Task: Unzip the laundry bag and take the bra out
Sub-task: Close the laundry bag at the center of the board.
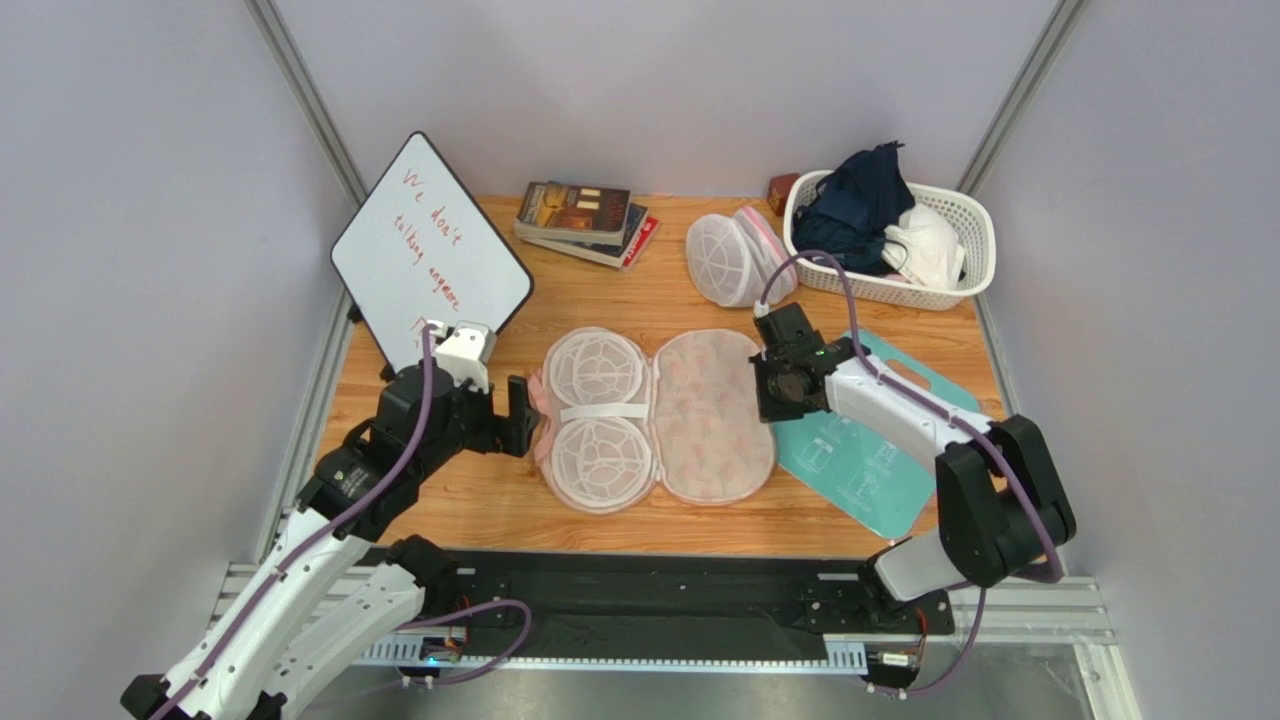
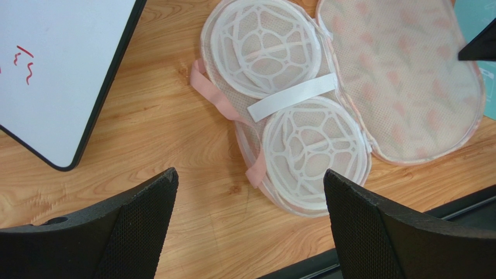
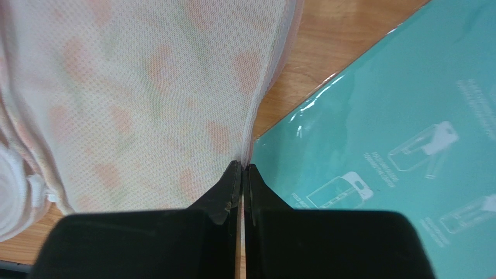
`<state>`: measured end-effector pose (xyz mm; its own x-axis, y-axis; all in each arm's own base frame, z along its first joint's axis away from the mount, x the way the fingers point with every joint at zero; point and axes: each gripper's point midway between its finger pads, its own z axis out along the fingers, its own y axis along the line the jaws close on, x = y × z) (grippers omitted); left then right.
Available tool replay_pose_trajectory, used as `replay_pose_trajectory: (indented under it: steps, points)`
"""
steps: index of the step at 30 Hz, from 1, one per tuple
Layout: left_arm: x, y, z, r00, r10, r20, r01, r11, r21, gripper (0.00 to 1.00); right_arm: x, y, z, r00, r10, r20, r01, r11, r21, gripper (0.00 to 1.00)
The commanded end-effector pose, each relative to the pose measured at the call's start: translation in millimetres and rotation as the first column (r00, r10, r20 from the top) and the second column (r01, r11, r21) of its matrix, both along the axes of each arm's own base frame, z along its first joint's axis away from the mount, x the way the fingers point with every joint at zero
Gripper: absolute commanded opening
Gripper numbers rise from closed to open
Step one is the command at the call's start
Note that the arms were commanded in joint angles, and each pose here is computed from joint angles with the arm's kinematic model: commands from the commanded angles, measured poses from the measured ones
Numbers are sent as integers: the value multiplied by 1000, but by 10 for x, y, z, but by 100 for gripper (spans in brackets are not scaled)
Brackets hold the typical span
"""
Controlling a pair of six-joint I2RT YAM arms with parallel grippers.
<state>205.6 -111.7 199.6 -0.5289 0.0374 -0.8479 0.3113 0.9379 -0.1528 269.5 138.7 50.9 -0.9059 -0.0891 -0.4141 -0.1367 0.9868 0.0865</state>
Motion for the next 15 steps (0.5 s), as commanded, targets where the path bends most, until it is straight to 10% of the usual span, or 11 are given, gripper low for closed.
replay_pose_trajectory:
  steps: [1,15]
  points:
    - [6,-14,79,1000,-4,25,5,1000,-24,100,118,-230,466,995,-1,101,12,993,-115,0]
    - [-12,-32,112,999,-15,36,16,999,-40,100,305,-374,1553,957,15,290,33,987,-158,0]
